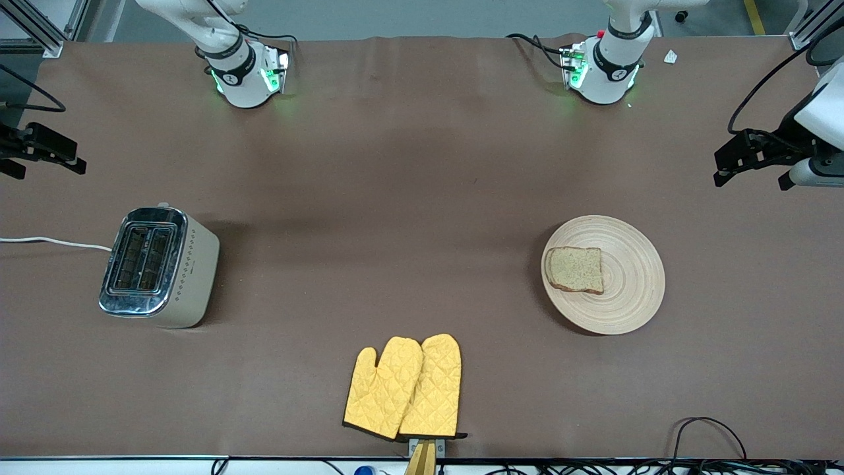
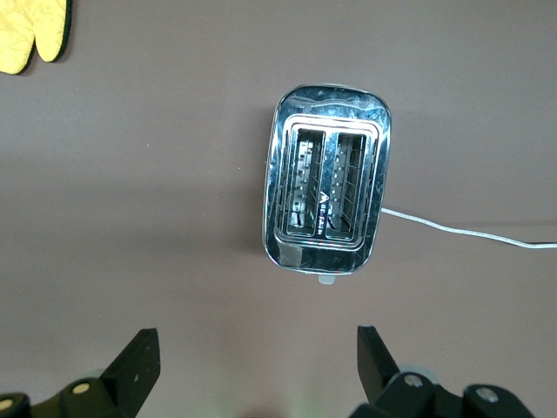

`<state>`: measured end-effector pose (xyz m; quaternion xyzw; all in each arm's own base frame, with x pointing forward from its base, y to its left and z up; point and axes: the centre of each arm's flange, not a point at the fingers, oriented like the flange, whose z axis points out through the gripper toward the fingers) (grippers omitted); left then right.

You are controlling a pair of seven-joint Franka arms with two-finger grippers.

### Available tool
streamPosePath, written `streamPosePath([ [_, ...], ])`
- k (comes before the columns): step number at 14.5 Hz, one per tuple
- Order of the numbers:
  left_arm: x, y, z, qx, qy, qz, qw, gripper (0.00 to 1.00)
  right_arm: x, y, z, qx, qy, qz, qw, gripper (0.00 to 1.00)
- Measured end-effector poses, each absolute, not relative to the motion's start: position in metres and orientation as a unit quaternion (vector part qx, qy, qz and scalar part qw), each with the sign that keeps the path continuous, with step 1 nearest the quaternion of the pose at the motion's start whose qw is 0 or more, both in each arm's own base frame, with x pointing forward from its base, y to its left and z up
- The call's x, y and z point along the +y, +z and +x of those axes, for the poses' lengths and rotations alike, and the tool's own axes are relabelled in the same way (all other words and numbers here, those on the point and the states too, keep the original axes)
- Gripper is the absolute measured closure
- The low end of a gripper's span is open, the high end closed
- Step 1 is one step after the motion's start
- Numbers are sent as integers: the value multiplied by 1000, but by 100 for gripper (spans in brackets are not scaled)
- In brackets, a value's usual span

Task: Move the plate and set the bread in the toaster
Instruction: 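Move the left gripper down toward the wooden plate's rim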

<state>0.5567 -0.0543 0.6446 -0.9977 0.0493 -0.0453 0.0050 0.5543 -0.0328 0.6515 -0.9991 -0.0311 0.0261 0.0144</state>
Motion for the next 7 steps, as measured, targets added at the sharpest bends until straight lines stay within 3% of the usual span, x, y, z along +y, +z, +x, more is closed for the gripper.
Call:
streamPosePath([
  [7, -54, 641, 558, 49, -42, -998, 5, 0, -24, 658, 548, -38, 24, -999, 14, 0],
])
